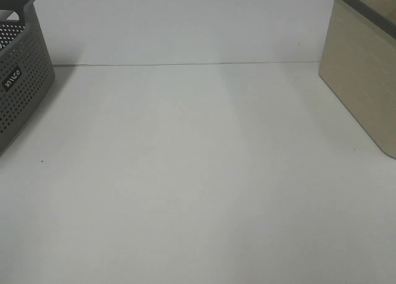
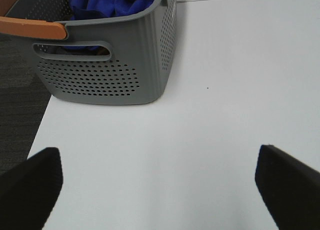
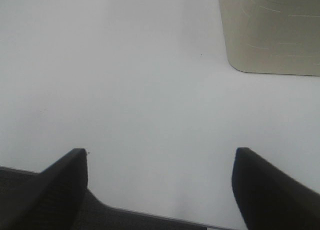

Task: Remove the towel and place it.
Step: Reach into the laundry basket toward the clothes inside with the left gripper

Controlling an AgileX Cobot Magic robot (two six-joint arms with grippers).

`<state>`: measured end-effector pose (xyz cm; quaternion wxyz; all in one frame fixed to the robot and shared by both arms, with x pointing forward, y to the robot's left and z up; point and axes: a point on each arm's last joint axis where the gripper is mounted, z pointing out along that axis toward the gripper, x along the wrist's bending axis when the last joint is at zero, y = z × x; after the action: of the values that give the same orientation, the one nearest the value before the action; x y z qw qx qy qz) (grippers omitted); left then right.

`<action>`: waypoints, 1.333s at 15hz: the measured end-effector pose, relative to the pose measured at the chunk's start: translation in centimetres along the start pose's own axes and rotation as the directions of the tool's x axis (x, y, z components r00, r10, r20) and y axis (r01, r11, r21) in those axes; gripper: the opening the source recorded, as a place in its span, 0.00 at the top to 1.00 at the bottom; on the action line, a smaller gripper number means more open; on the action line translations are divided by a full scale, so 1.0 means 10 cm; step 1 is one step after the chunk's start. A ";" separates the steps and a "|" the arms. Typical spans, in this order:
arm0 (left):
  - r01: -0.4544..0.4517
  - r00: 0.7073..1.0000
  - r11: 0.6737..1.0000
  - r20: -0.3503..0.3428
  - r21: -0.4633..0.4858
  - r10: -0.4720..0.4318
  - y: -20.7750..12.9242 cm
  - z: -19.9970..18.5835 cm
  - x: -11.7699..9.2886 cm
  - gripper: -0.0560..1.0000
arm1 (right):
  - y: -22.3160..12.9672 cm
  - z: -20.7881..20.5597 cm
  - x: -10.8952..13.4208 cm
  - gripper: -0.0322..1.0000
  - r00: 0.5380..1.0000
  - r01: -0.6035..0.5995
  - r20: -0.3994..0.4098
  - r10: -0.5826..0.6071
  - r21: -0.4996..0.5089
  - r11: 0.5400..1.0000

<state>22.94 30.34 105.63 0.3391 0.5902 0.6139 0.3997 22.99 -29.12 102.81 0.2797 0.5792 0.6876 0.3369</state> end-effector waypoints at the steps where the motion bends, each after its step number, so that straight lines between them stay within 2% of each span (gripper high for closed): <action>1: 0.000 1.000 1.000 0.000 0.000 0.000 0.00 0.00 0.00 0.01 | 0.00 0.00 0.00 0.22 1.000 0.000 0.000 0.000 0.000 1.000; 7: -0.013 1.000 1.000 -0.009 0.000 0.013 0.00 0.00 0.01 0.01 | 0.00 0.00 0.00 0.22 1.000 0.000 0.000 0.000 0.000 1.000; 10: -0.059 0.998 0.998 0.035 -0.004 0.059 0.00 0.00 -0.03 0.01 | 0.00 0.00 0.00 0.22 1.000 0.000 0.000 0.000 0.000 1.000; 20: -0.054 0.998 0.999 0.029 -0.003 0.054 0.00 0.00 -0.03 0.01 | 0.00 0.00 0.00 0.22 1.000 0.000 0.000 0.000 0.000 1.000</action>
<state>22.97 30.08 105.62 0.3375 0.6121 0.5922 0.4008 22.99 -29.12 102.81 0.2797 0.5792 0.6876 0.3369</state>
